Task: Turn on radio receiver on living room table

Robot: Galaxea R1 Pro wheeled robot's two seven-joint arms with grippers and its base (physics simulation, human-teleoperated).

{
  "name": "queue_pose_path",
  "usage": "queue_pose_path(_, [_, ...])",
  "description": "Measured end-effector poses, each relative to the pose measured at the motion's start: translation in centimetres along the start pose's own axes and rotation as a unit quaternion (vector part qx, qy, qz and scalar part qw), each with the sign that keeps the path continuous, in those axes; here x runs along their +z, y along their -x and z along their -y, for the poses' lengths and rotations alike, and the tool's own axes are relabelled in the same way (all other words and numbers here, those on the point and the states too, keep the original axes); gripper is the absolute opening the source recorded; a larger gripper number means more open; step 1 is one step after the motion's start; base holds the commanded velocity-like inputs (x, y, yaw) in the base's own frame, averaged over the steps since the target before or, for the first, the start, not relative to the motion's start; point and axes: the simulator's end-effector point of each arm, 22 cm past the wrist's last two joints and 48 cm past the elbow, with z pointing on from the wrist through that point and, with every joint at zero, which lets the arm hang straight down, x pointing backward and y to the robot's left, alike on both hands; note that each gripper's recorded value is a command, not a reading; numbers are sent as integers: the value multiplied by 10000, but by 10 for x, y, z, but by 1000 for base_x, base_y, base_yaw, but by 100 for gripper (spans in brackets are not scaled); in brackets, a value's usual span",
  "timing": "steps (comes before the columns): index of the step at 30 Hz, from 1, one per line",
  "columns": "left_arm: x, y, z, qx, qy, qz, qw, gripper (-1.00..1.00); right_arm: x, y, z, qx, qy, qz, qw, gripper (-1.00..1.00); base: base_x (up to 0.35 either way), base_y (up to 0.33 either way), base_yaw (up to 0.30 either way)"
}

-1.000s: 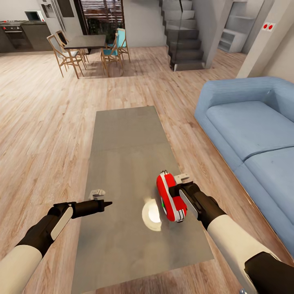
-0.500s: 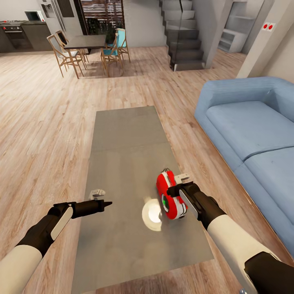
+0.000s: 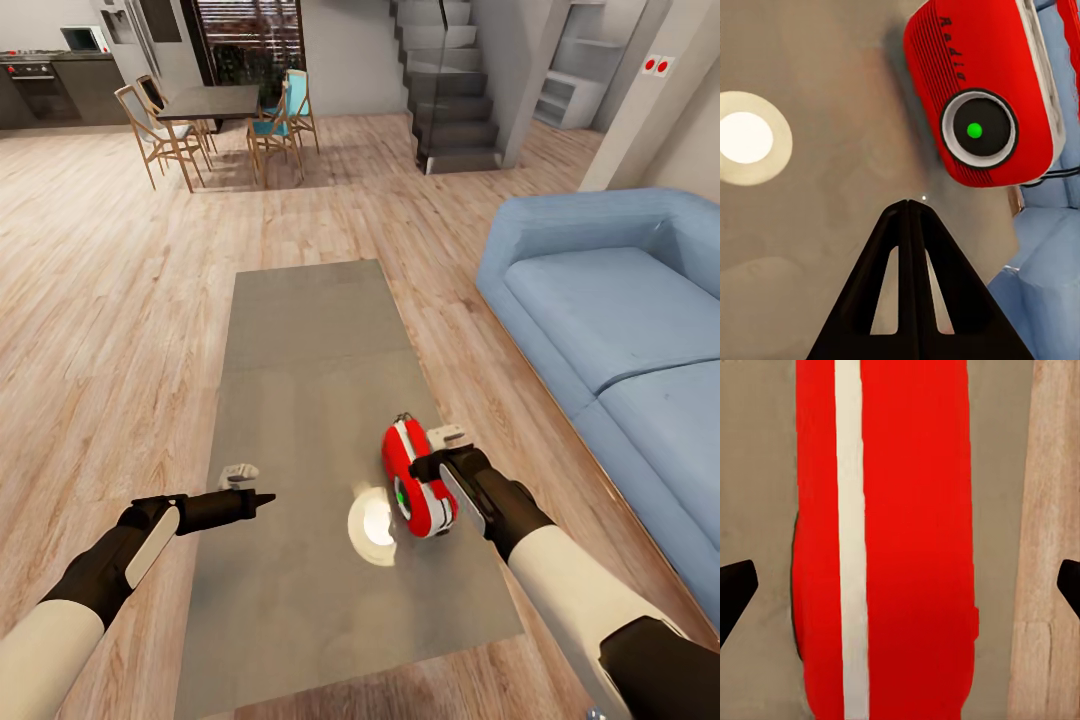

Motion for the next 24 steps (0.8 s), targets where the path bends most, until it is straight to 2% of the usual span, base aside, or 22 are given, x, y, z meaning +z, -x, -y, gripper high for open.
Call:
queue_pose_path(7, [0, 0, 0, 19, 9, -1, 10000, -100, -12, 18, 2, -35, 20, 130, 9999, 100, 0, 0, 0])
queue_pose_path(13, [-1, 1, 0, 29, 11, 5, 10000, -100, -62, 55, 0, -241, 84, 148, 9996, 100, 0, 0, 0])
queue_pose_path(15, [0, 1, 1, 30, 7, 5, 10000, -100, -77, 66, 5, -296, 62, 232, 9993, 100, 0, 0, 0])
queue_pose_path(16, [0, 2, 1, 32, 4, 7, 10000, -100, -87, 75, 7, -320, 52, 384, 9987, 100, 0, 0, 0])
queue_pose_path(19, [-1, 2, 1, 39, 0, 12, 10000, -100, -102, 84, 6, -347, 71, 649, 9973, 100, 0, 0, 0])
queue_pose_path(24, [0, 3, 3, 41, -14, 17, 10000, -100, -109, 78, 1, -364, 116, 750, 9965, 100, 0, 0, 0])
